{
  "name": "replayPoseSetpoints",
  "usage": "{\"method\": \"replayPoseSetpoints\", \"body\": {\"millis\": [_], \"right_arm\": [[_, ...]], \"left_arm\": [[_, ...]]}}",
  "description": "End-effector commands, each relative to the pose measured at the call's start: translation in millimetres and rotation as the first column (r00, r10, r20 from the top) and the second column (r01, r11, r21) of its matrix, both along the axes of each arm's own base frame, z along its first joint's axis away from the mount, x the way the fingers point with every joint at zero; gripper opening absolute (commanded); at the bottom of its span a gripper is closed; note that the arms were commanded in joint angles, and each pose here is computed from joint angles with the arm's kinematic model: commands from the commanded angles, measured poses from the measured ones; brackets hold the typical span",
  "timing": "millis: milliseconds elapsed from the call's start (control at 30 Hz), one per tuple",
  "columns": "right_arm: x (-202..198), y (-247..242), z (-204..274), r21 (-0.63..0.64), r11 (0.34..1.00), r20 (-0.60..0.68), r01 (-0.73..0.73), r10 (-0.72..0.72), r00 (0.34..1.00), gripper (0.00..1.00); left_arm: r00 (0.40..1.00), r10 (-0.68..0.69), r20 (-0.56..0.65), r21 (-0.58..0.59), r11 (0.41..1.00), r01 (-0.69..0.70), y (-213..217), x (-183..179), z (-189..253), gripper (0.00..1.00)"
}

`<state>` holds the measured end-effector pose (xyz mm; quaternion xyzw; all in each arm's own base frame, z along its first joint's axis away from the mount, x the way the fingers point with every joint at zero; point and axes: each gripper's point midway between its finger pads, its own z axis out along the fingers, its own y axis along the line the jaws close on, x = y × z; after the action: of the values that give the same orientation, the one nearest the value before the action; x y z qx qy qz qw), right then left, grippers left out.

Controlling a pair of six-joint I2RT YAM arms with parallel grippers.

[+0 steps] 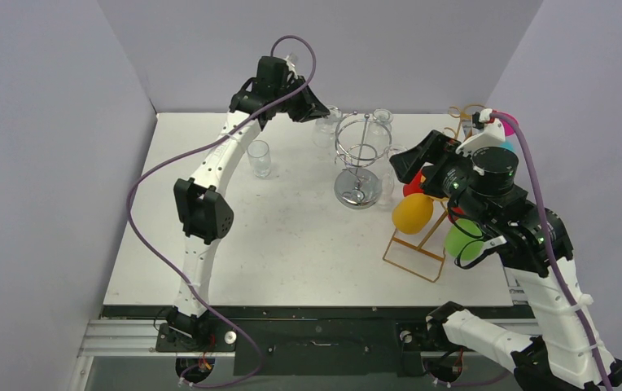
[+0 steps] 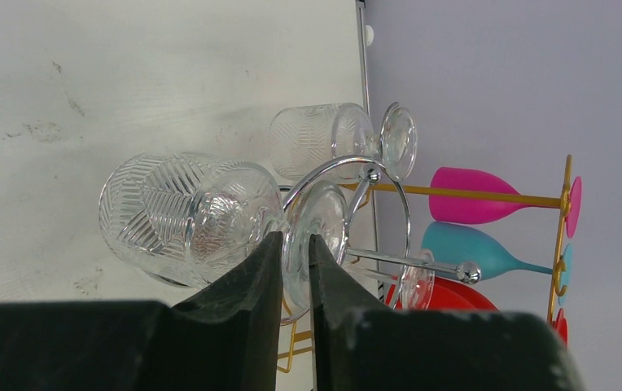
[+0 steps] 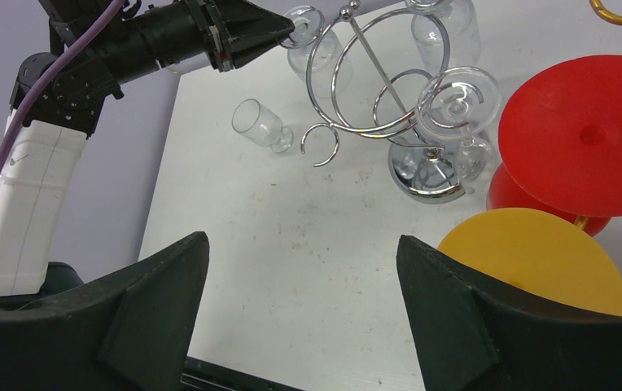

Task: Take the wine glass off the wine glass rack
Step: Pick up the wine glass from the wine rack.

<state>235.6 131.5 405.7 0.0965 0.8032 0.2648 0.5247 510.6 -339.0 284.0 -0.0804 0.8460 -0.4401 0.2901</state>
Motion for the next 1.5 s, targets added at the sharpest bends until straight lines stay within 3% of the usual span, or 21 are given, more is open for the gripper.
{"method": "replayPoseSetpoints", "body": {"millis": [0,400,733,1467], "right_arm": [[6,0,6,0.018,1.0,0.03,0.011,-0.011,0.999,0.8],[7,2,2,0.013,1.0,0.025,0.008,-0.008,1.0,0.8],[9,4,1,0.012,1.0,0.021,0.001,-0.001,1.0,0.8],[10,4,-1,0.006,1.0,0.021,-0.001,0.001,1.0,0.8]], "left_arm": [[0.988,-0.029,0.151,-0.053,0.998,0.037,4,-6,60,0.0],[0.99,-0.046,0.135,-0.055,0.997,0.054,8,-19,65,0.0],[0.989,-0.07,0.131,-0.063,0.995,0.078,4,-25,61,0.16],[0.99,-0.083,0.115,-0.003,0.996,0.084,0,-33,46,0.27]]}}
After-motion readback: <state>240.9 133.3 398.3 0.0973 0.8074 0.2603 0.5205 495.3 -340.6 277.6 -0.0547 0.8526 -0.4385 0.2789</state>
